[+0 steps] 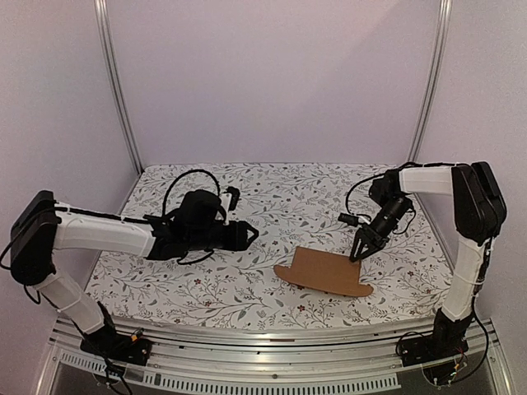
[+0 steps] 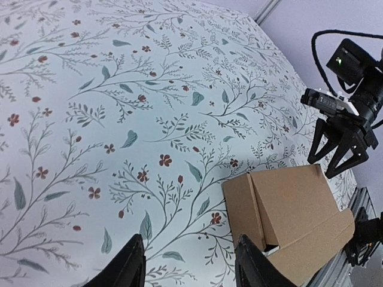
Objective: Fold the paper box
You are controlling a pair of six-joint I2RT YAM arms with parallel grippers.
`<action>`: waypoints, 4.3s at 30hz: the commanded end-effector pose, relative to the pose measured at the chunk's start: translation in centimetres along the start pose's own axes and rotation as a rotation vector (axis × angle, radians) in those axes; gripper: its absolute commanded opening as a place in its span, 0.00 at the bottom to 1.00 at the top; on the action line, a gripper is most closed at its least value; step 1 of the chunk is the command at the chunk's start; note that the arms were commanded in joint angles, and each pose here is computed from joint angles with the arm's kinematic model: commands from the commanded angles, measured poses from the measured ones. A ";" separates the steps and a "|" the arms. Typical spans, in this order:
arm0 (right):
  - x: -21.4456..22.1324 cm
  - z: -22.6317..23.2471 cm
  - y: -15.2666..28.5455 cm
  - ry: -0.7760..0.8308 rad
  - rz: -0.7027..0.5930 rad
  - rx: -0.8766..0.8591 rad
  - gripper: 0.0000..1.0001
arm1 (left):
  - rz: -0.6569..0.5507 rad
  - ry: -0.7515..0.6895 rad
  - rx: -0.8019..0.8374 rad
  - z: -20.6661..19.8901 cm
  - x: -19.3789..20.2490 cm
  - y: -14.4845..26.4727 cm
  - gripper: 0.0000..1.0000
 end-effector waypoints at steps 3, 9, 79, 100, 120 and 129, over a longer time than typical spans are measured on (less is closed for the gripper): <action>-0.4 1.5 4.5 0.121 -0.066 0.261 0.58 | -0.174 0.236 -0.066 -2.8 2.1 5.6 0.53; -3.4 1.8 6.1 0.194 -0.129 0.355 0.58 | -0.099 0.658 0.122 -7.6 6.3 4.8 0.53; -3.4 5.2 2.7 0.196 -0.124 0.064 0.57 | -0.058 0.209 -0.016 -4.6 -3.0 -1.8 0.39; -2.2 1.5 -1.2 0.086 -0.025 0.081 0.58 | 0.271 0.694 0.200 -9.4 7.5 -0.8 0.52; -1.5 1.9 -2.8 0.055 0.012 -0.032 0.54 | 0.253 0.831 0.282 -8.4 8.4 -4.1 0.20; -1.7 2.7 -2.6 0.069 -0.003 -0.087 0.54 | 0.235 0.831 0.281 -6.0 7.3 -5.1 0.14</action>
Point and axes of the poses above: each gripper's point midway between its finger pads, its own y axis back along the fingers, its own z axis along the line the jaws close on, x = y × z, the point moved 6 cm from there along y, back along the fingers, and after that the axes turned 4 degrees about y, right-handed, at the moved point
